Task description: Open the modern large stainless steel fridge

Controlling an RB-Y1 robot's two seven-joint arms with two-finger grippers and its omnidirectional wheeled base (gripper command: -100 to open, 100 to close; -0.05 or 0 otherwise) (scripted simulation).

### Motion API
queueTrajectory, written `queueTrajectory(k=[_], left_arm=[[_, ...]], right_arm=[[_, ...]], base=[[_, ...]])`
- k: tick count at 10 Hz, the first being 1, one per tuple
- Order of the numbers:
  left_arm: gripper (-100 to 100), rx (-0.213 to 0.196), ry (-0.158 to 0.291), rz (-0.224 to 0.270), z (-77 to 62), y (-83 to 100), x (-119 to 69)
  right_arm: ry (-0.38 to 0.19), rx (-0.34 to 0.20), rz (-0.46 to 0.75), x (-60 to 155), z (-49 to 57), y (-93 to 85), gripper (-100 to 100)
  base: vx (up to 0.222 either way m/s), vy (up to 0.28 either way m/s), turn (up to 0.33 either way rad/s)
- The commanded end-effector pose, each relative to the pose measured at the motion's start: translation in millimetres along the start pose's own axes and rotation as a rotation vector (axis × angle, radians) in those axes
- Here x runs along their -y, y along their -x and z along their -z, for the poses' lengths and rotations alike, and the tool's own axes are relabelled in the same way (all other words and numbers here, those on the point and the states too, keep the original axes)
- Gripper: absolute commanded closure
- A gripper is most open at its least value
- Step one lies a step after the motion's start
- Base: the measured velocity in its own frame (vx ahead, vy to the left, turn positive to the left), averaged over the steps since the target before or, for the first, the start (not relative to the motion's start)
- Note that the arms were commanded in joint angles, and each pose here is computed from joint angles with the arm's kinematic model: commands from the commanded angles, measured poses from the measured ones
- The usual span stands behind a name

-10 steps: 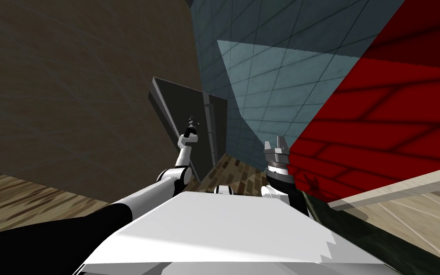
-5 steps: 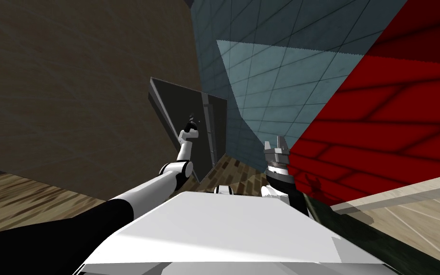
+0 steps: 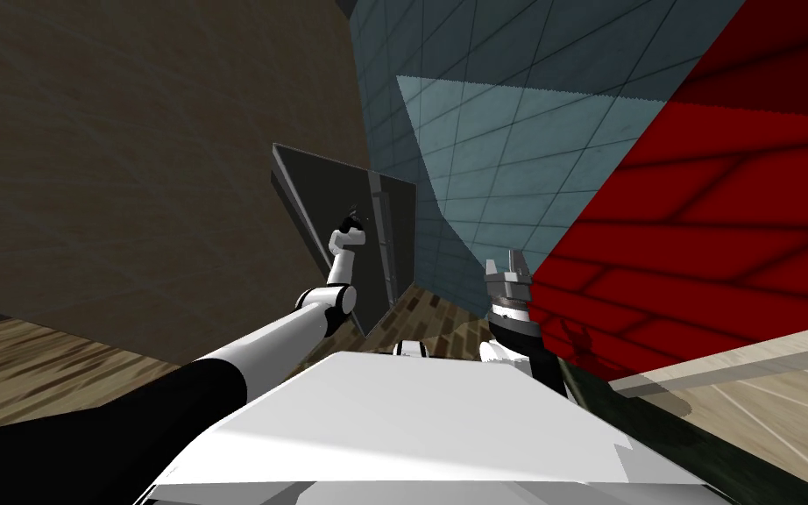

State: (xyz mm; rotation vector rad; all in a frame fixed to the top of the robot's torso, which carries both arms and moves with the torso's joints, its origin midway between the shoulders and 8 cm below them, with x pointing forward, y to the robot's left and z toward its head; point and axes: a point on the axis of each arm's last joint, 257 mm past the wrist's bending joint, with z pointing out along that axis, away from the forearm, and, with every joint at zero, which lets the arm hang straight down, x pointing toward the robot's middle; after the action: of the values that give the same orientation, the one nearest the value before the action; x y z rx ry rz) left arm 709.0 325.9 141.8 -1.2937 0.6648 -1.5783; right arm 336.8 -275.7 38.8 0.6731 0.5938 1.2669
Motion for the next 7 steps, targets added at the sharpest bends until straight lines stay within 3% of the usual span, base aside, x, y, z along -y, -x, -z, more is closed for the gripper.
queueTrajectory(k=[1,2,3,4,5,6,7], left_arm=[[-100,0.022,0.034,0.036,-12.7,-7.6,6.8],[-100,0.014,0.026,0.039,-14.2,-13.9,12.9],[-100,0.042,0.066,0.065,-21.2,-10.4,6.9],[-100,0.033,0.065,0.072,-24.0,-21.9,16.2],[-100,0.033,0.064,0.072,-24.1,-22.2,16.5],[-100,0.064,0.107,0.097,-28.9,-19.2,12.0],[-100,0.052,0.104,0.103,-32.1,-30.5,19.6]], right_arm=[[0.000,0.000,0.000,0.0,0.0,0.0,0],[0.000,0.000,0.000,0.0,0.0,0.0,0],[0.000,0.000,0.000,0.0,0.0,0.0,0],[0.000,0.000,0.000,0.0,0.0,0.0,0],[0.000,0.000,0.000,0.0,0.0,0.0,0],[0.000,0.000,0.000,0.0,0.0,0.0,0],[0.000,0.000,0.000,0.0,0.0,0.0,0]], base=[[0.009,-0.043,-0.001],[0.015,-0.007,-0.003],[0.014,-0.014,0.007],[0.019,-0.022,-0.003],[0.024,-0.023,0.004],[0.022,-0.041,0.006],[0.022,-0.033,-0.011]])
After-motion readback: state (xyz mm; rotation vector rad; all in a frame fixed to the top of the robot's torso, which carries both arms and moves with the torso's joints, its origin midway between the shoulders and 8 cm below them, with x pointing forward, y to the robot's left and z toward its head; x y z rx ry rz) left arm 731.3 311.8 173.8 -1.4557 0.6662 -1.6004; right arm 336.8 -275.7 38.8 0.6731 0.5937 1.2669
